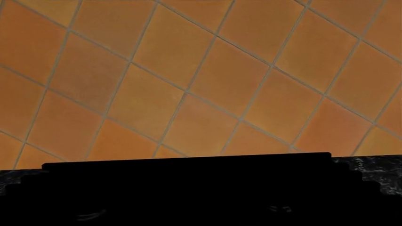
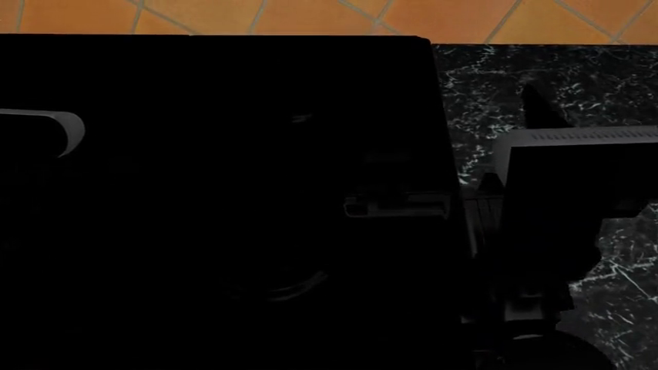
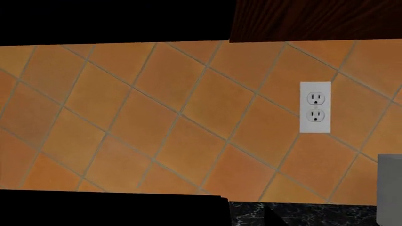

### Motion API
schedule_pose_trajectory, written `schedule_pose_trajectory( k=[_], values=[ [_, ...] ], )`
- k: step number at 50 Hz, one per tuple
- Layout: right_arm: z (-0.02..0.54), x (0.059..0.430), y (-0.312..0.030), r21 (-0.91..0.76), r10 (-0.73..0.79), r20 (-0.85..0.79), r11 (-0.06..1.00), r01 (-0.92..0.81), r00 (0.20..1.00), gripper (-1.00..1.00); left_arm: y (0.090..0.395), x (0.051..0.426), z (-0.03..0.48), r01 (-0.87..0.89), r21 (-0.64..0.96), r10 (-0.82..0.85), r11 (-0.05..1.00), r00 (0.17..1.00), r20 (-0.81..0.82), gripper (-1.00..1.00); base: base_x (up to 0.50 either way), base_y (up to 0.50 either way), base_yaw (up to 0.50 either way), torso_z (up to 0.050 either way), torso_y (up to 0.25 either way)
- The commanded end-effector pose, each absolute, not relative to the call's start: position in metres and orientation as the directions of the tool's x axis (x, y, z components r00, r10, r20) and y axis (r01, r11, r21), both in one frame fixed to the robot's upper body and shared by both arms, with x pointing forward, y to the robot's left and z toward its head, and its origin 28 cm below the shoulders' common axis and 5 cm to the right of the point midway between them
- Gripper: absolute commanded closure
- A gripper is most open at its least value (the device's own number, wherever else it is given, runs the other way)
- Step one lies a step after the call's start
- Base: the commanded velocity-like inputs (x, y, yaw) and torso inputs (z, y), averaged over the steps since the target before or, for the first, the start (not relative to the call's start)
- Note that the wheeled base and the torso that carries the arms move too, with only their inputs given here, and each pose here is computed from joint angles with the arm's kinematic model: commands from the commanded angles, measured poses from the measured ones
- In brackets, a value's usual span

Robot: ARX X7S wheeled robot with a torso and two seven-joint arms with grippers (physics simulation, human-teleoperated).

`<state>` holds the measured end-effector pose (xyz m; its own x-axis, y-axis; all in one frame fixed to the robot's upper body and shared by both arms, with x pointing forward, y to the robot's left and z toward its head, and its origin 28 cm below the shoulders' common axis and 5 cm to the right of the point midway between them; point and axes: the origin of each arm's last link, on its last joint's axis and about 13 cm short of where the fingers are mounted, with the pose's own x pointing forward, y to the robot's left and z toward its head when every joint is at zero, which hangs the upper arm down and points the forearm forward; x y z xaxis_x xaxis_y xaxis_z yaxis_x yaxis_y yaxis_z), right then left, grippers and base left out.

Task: Press the start button on the microwave

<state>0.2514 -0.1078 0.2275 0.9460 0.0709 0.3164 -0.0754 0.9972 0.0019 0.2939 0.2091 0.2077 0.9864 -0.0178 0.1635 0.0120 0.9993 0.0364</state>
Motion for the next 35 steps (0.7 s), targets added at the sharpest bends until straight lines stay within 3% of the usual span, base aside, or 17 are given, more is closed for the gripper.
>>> schedule_pose_trajectory(
  k=[1,12,23,35],
  values=[
    [0.258,0.23,-0.105,-0.017,0.031,0.384,1.0,-0.027,0.923,-1.0,0.209,0.295,0.206,0.013,0.039,-0.019,0.999,0.987,0.159,-1.0,0.0,0.0,0.0,0.0,0.0],
    [0.347,0.212,-0.105,-0.085,0.068,0.564,0.996,-0.025,0.823,-1.0,0.207,0.294,0.211,0.024,0.047,-0.031,0.999,0.986,0.162,-1.0,0.0,0.0,0.0,0.0,0.0],
    [0.408,0.217,-0.107,-0.12,0.068,0.583,0.993,0.003,0.81,-1.0,0.206,0.293,0.212,0.029,0.051,-0.037,0.998,0.985,0.169,-1.0,0.0,0.0,0.0,0.0,0.0],
    [0.476,0.229,-0.098,-0.082,0.115,0.529,0.993,-0.084,0.841,-1.0,0.206,0.293,0.211,0.036,0.06,-0.046,0.998,0.984,0.173,-1.0,0.0,0.0,0.0,0.0,0.0]
  ],
)
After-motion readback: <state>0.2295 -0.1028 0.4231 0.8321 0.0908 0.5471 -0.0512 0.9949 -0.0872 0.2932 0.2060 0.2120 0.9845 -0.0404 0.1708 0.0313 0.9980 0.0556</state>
